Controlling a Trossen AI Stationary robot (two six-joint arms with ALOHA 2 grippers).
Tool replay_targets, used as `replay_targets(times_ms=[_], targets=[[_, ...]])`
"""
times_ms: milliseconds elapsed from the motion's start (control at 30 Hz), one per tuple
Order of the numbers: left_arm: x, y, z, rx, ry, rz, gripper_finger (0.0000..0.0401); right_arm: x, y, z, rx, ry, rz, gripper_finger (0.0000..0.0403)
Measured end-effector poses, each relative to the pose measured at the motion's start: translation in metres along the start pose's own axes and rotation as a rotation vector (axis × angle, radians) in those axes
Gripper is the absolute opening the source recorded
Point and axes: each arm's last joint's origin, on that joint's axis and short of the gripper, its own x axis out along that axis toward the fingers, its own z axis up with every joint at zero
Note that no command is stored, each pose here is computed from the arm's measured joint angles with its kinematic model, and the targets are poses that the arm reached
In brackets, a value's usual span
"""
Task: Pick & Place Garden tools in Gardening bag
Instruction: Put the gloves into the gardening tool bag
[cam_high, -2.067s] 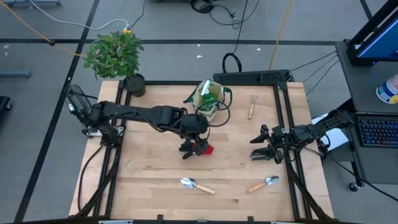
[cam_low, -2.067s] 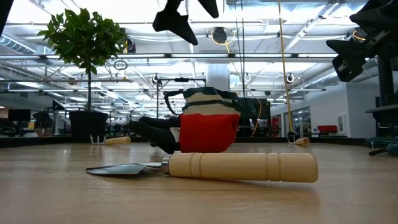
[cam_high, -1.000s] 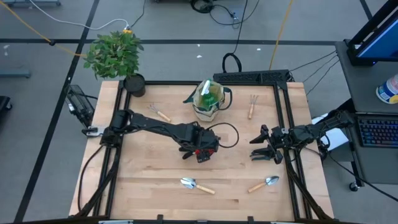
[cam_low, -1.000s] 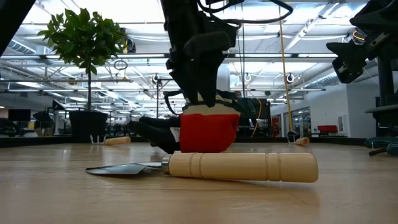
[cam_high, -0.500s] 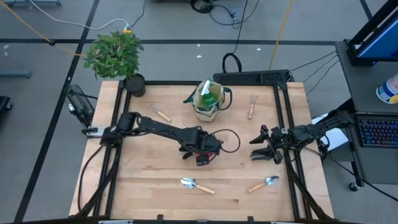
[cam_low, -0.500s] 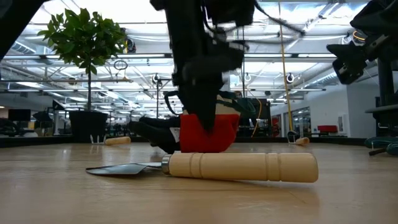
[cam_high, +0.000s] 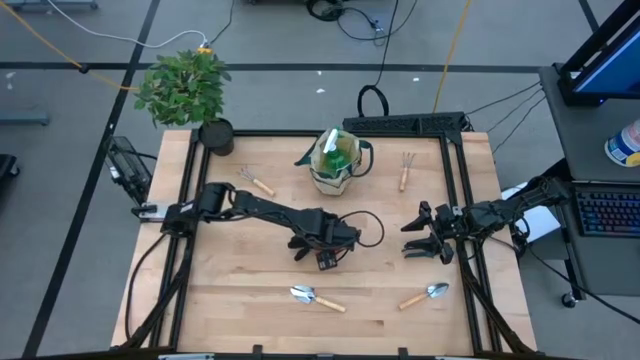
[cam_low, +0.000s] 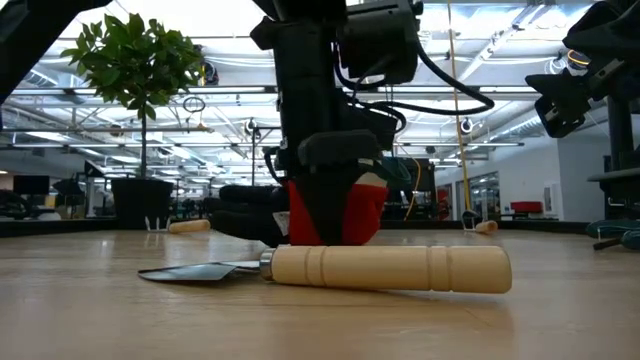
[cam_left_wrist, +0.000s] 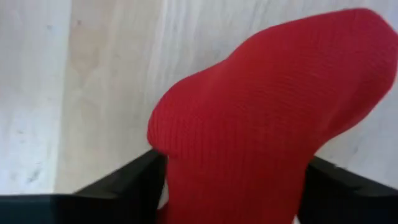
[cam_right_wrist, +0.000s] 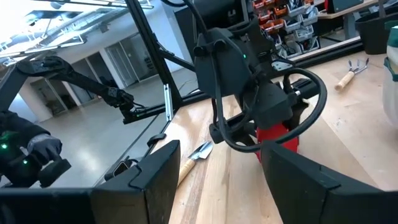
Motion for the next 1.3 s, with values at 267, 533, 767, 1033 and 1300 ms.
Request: replay_targets(times_ms=[267,533,767,1033,1300], targets=[[-0.036,0.017,0.005,-0.068,-0.083,-0.053,0.0087,0.000,0.000,0.000,0.000,0.000,0.000,0.0215],[-0.119,0.066,0.023,-0.237,-0.476,-0.088,0.0069,0.000,0.000,0.000,0.000,-0.001,0.000,0.0215],[-0.178,0.127,0.030,-0.420,-0.818,0.007,0.0076,0.000,0.000,0.000,0.000,-0.002,-0.002,0.0215],[-0.187,0.171,0.053,-0.368,-1.050,0.146,0.0073,0.000,0.000,0.000,0.000,-0.001,-0.003,0.0215],[-0.165,0.192,0.065,-0.347,-1.036,0.185,0.0076,0.000,0.000,0.000,0.000,-0.001,0.000,0.0215]])
